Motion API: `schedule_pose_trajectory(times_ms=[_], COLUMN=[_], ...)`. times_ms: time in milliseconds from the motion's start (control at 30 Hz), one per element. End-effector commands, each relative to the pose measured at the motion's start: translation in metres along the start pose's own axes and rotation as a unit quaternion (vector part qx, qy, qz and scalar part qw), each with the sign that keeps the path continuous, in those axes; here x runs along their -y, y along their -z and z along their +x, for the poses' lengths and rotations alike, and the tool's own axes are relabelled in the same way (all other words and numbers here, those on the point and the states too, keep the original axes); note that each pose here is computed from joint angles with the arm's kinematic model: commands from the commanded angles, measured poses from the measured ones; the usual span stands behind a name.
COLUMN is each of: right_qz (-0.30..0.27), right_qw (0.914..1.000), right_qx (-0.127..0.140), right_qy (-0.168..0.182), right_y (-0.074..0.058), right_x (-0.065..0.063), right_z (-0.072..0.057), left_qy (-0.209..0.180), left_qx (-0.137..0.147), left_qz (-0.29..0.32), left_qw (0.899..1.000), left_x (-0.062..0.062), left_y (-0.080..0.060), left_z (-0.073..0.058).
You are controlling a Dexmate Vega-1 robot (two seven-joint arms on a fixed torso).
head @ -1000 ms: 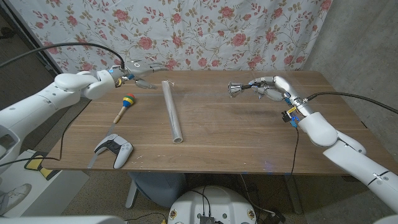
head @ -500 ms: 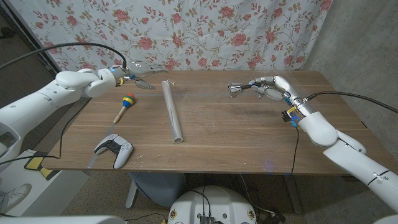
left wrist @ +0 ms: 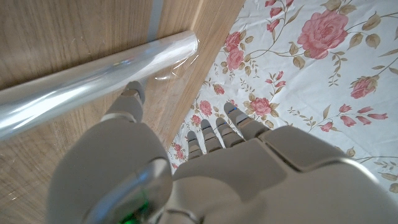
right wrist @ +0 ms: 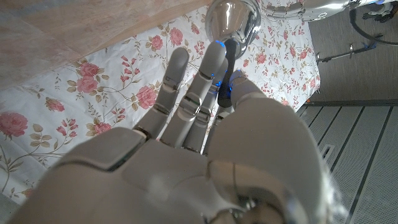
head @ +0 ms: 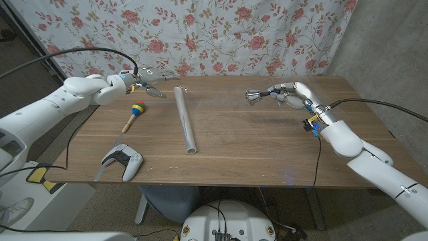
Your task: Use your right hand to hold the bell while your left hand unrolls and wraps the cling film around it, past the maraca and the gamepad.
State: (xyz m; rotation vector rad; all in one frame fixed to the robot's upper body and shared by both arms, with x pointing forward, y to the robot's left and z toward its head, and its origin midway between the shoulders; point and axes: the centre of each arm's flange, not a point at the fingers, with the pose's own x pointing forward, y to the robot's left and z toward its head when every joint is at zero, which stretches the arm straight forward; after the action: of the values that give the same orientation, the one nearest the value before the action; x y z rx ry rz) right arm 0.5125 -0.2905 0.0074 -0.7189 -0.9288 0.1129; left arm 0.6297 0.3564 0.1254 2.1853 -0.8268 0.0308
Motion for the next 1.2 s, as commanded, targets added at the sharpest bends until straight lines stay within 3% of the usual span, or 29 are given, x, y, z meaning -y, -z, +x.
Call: schedule_pose_trajectory(times_ms=[33,233,633,1033,1133,1200], right_qz=[0.0,0.0,0.003,0.002,0.003,0.003], right_qw=[1.0,1.0,0.9999,0.9999,0.9999,0.9999], right_qx=[0.0,-0.001,-0.004,-0.006,-0.008,-0.009], right_qy=[0.002,0.004,0.011,0.013,0.012,0.013], right_y=[0.004,0.006,0.012,0.016,0.017,0.018], right_x=[0.002,0.003,0.007,0.009,0.009,0.009], right_z=[0.002,0.003,0.003,0.004,0.005,0.005], left_qy=[0.026,0.037,0.039,0.051,0.041,0.048], left_qx=[-0.001,0.003,-0.017,-0.012,-0.03,-0.018], left_qz=[0.017,0.023,0.011,0.021,-0.009,0.014], left_qw=[1.0,0.999,0.999,0.998,0.999,0.999], left_x=[0.004,0.006,0.008,0.012,0.013,0.013], left_y=[0.001,0.002,0.01,0.01,0.014,0.012], left_z=[0.007,0.009,0.015,0.021,0.021,0.022])
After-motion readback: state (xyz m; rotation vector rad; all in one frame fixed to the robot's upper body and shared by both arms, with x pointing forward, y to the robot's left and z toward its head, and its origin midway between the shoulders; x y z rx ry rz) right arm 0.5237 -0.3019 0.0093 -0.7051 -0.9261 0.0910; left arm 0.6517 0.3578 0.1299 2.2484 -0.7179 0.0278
